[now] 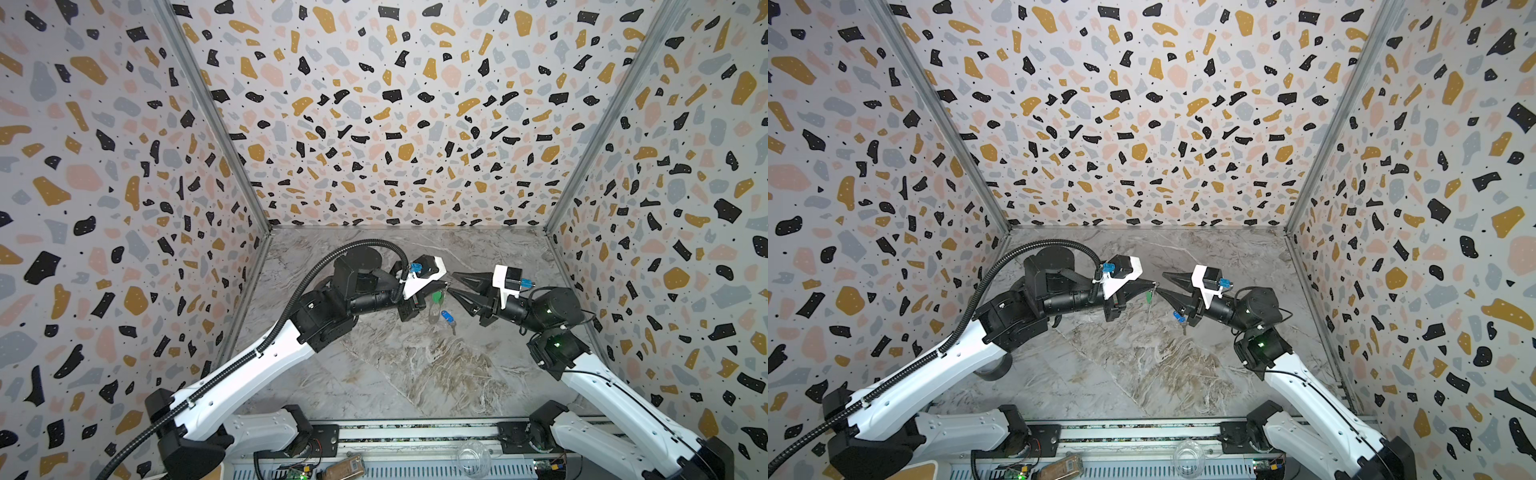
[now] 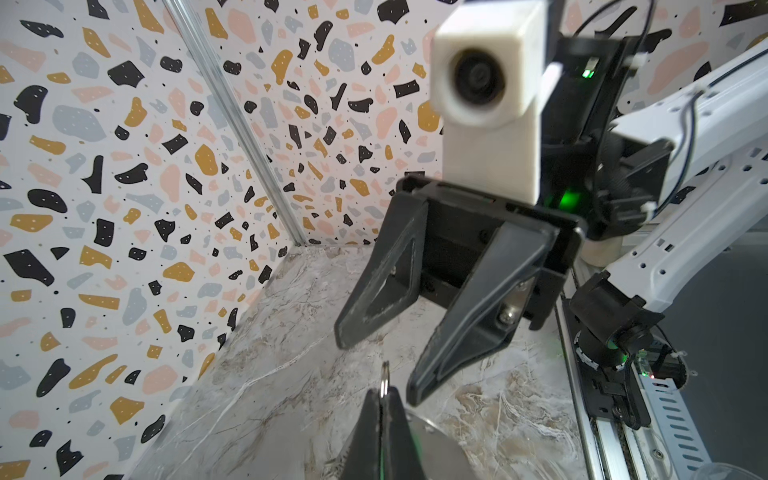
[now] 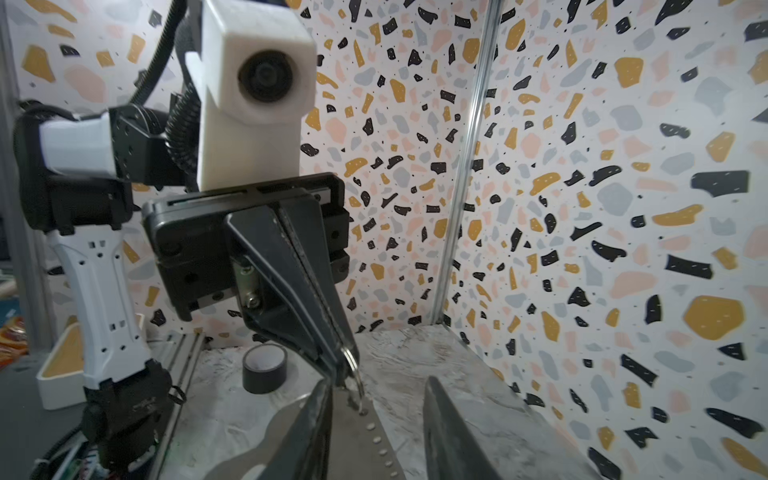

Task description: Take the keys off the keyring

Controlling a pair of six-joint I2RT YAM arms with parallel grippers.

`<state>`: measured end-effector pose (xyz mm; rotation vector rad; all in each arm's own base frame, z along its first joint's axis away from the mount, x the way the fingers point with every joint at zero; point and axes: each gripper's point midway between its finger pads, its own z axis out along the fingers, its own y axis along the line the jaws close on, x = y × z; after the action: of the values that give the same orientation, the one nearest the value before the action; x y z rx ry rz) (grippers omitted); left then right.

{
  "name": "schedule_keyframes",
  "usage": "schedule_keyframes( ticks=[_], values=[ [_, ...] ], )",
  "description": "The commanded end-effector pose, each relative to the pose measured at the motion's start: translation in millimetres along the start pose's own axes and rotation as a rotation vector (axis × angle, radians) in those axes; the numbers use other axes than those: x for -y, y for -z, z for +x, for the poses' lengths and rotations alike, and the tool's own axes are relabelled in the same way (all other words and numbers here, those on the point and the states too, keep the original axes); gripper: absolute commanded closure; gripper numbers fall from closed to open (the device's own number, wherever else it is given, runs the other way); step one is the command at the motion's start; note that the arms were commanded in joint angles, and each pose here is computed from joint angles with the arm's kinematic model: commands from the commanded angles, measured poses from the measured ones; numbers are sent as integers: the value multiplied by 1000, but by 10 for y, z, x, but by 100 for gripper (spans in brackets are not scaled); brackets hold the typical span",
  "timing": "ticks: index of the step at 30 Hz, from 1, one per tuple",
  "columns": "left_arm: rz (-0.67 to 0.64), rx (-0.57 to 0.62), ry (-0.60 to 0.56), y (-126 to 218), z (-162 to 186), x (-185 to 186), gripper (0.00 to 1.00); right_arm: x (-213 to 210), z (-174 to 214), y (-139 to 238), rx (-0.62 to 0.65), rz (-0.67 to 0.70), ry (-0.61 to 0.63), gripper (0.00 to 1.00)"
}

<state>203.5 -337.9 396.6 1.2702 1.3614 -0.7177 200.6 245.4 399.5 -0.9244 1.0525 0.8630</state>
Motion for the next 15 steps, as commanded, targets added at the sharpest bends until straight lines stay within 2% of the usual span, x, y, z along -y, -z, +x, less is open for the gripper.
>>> schedule_keyframes(
  ticks=[1, 10, 15],
  values=[
    [33, -101, -29, 4, 123, 26, 100, 25, 161, 53, -146, 28, 84, 61],
    [44, -272, -95, -14, 223, 12, 100, -16, 274, 30, -252, -31, 100, 69],
    [52, -318, -122, -48, 252, 36, 100, -33, 319, 45, -279, -42, 103, 72]
  ],
)
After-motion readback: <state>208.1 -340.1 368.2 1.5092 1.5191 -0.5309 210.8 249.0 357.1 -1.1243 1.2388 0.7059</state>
